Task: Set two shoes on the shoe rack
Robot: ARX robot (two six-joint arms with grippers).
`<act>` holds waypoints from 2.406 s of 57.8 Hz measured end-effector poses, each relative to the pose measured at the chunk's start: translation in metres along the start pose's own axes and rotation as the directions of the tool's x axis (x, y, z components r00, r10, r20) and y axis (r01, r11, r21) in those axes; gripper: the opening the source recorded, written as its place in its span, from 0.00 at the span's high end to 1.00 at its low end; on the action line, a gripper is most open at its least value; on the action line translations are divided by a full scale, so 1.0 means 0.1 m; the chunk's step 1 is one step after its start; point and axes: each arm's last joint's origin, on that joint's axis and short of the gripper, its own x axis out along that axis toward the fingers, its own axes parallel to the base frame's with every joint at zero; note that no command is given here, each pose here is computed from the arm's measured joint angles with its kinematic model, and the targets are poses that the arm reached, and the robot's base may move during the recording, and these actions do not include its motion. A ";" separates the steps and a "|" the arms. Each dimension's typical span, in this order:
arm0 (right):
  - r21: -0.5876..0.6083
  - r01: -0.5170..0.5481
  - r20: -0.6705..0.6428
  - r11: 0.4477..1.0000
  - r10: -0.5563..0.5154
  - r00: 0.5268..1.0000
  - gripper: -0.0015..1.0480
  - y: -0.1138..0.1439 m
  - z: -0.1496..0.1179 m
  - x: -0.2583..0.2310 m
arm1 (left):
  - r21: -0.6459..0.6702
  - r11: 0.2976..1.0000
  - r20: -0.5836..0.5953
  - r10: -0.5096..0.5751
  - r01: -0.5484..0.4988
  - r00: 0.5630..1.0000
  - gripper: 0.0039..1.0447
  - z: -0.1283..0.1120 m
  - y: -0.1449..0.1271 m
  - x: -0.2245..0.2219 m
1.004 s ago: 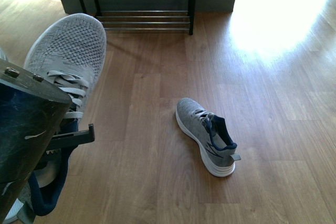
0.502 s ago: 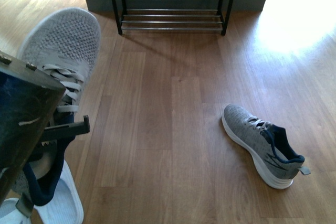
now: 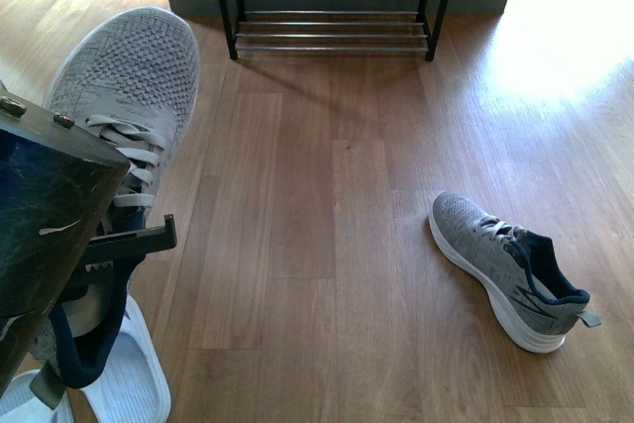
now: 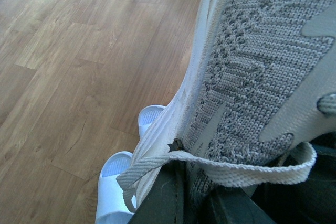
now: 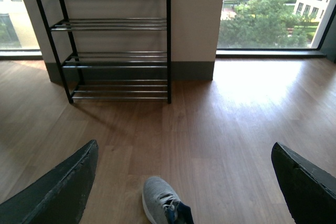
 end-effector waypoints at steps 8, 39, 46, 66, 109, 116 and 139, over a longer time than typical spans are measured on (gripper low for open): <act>0.000 0.000 0.000 1.000 0.000 1.000 0.09 0.00 0.00 0.00 | 0.000 1.000 0.001 0.001 -0.001 1.000 0.98 0.00 0.00 0.00; -0.036 -0.168 -0.153 0.985 0.160 0.975 0.09 0.02 -0.02 0.04 | 0.000 1.000 0.002 0.000 0.000 1.000 0.98 0.00 0.00 0.00; -0.092 -0.357 -0.266 0.930 0.323 0.908 0.09 0.11 0.01 0.26 | 0.001 1.000 0.001 -0.002 0.002 1.000 0.98 0.00 0.00 0.00; -0.126 -0.571 -0.585 0.811 0.405 0.703 0.09 0.50 -0.61 1.34 | 0.001 1.000 0.001 -0.002 0.002 1.000 0.98 0.00 0.00 0.00; -0.063 -0.363 -0.795 0.930 0.173 0.581 0.09 -0.05 -1.84 2.34 | 0.001 1.000 0.001 -0.002 0.002 1.000 0.98 0.00 0.00 0.00; -0.063 -0.357 -0.820 0.932 0.156 0.551 0.09 -0.14 -2.00 2.35 | 0.001 1.000 0.001 -0.002 0.002 1.000 0.98 0.00 0.00 0.00; -0.062 -0.322 -0.846 0.945 0.122 0.519 0.09 -0.34 -2.27 2.52 | 0.001 1.000 0.001 -0.002 0.002 1.000 0.98 0.00 0.00 0.00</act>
